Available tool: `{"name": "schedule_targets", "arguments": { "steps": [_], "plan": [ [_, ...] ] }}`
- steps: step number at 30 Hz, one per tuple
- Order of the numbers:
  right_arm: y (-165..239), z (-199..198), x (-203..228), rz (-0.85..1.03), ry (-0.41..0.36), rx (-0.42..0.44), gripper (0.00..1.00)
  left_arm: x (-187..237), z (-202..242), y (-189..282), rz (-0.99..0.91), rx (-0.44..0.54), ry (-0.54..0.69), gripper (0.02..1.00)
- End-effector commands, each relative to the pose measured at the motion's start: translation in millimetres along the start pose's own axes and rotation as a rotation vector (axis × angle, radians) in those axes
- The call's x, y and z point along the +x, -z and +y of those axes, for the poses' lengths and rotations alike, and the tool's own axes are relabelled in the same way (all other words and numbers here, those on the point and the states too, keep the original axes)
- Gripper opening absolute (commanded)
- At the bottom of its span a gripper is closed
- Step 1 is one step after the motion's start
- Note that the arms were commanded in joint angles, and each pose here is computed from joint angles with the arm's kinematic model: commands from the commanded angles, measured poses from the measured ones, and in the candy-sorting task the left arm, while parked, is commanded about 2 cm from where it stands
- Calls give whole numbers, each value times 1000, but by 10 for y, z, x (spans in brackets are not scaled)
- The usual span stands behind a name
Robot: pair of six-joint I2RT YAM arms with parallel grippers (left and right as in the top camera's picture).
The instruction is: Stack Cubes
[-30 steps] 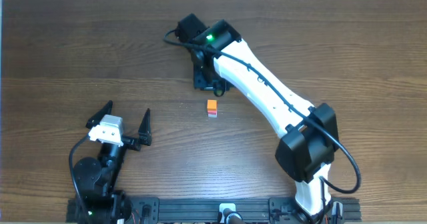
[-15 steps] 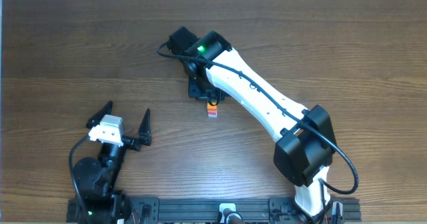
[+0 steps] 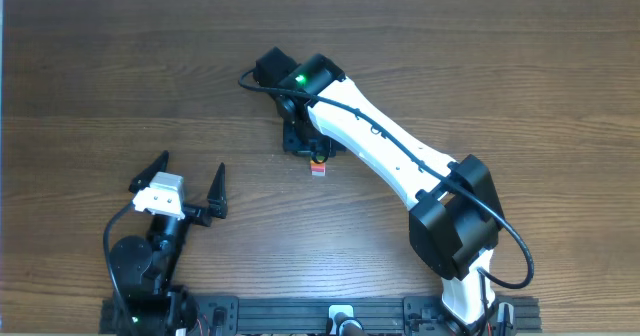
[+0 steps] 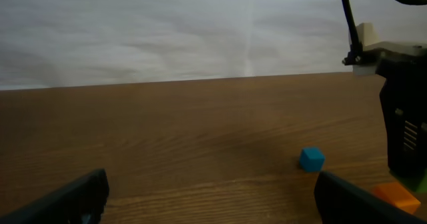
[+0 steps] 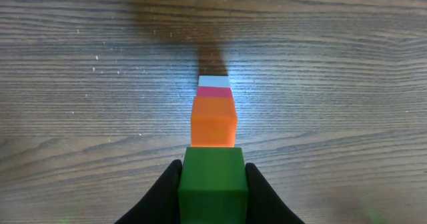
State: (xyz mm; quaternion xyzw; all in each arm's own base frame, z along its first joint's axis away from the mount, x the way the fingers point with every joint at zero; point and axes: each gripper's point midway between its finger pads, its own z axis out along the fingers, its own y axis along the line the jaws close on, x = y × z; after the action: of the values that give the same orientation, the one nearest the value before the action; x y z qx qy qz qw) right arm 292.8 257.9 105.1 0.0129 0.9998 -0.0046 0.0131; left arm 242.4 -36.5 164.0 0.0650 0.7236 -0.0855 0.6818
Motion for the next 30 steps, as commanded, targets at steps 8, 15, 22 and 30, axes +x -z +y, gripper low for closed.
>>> {"name": "schedule_targets", "arguments": {
  "steps": [8, 15, 22, 30],
  "plan": [
    [-108, 15, 30, -1, -15, -24, 14, 21, -10, -2, -2, 9, 11, 998],
    [-108, 12, 5, -6, -20, -28, 14, 21, -10, -2, -2, 9, 11, 1000],
    [-110, -14, -25, -11, -28, -26, 14, 21, -10, -2, -2, 9, 11, 1000],
    [-114, -70, -60, -15, -41, -15, 14, 21, -10, -2, -2, 9, 11, 1000]
  ]
}}
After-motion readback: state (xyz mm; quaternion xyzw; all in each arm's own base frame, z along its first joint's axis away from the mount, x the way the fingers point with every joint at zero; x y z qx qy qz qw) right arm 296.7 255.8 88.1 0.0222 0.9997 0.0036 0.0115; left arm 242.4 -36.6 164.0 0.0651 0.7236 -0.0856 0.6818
